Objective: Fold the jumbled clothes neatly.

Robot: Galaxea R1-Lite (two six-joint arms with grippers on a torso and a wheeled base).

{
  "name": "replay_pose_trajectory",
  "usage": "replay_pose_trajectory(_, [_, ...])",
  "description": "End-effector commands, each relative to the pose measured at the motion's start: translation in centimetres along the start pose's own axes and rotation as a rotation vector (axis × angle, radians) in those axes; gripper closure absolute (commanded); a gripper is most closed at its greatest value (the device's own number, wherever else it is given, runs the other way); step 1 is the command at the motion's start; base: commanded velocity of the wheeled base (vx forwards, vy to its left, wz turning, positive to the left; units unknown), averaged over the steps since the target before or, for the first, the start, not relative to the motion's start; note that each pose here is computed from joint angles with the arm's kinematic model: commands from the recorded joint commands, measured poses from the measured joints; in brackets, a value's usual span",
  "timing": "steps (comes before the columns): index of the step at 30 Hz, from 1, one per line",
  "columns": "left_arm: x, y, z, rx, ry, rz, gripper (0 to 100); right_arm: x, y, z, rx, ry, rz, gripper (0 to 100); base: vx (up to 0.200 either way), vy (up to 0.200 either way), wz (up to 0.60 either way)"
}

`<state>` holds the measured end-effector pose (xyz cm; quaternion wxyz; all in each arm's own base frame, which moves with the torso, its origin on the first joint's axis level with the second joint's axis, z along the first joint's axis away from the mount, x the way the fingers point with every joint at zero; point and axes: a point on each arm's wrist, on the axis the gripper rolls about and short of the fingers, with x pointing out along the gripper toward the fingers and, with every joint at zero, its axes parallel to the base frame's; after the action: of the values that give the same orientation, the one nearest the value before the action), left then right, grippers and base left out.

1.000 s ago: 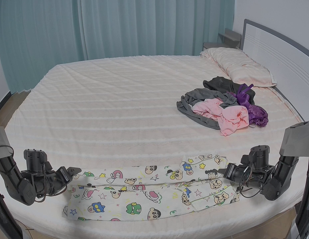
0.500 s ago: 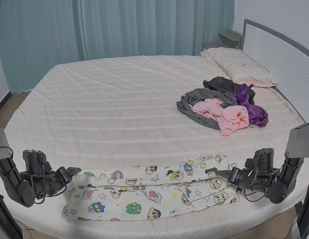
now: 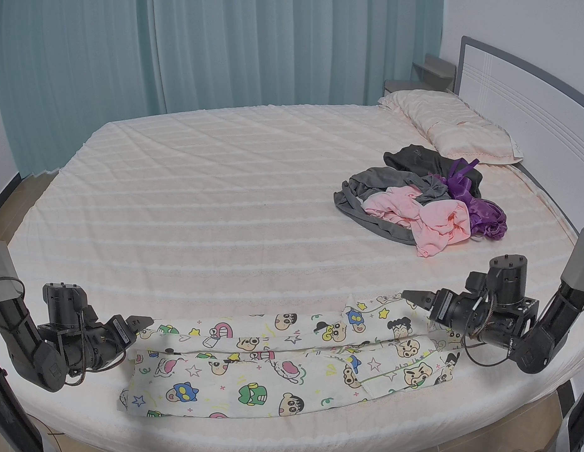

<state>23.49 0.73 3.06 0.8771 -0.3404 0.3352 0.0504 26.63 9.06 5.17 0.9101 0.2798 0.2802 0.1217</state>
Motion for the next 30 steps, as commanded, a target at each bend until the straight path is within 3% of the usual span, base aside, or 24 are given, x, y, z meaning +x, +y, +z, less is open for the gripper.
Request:
replay_pose_trajectory(1, [0.1, 0.1, -0.1, -0.002, 0.005, 0.003, 0, 2.6, 2.6, 0.4, -0.028, 0.002, 0.071, 0, 0.0, 0.0, 0.0])
replay_pose_trajectory(5, [0.1, 0.1, -0.1, -0.004, 0.009, 0.006, 0, 4.4, 3.0, -0.8, -0.036, 0.042, 0.081, 0, 0.0, 0.0, 0.0])
replay_pose_trajectory(11, [0.2, 0.1, -0.3, -0.017, 0.027, -0.012, 0, 7.8, 1.7, -3.1, 0.042, 0.093, 0.023, 0, 0.0, 0.0, 0.0])
replay_pose_trajectory(21, [0.1, -0.2, -0.2, -0.034, 0.02, -0.023, 0, 7.8, -2.5, -1.5, 0.116, 0.038, -0.073, 0, 0.0, 0.0, 0.0])
replay_pose_trajectory(27, [0.3, -0.5, 0.4, -0.036, -0.017, -0.024, 0, 6.8, -2.1, -0.8, 0.158, -0.025, -0.034, 0, 0.0, 0.0, 0.0])
replay_pose_trajectory(30, [1.0, -0.9, 1.6, -0.04, -0.08, -0.008, 0, 5.8, -1.4, -0.4, 0.151, -0.047, -0.009, 0, 0.0, 0.0, 0.0])
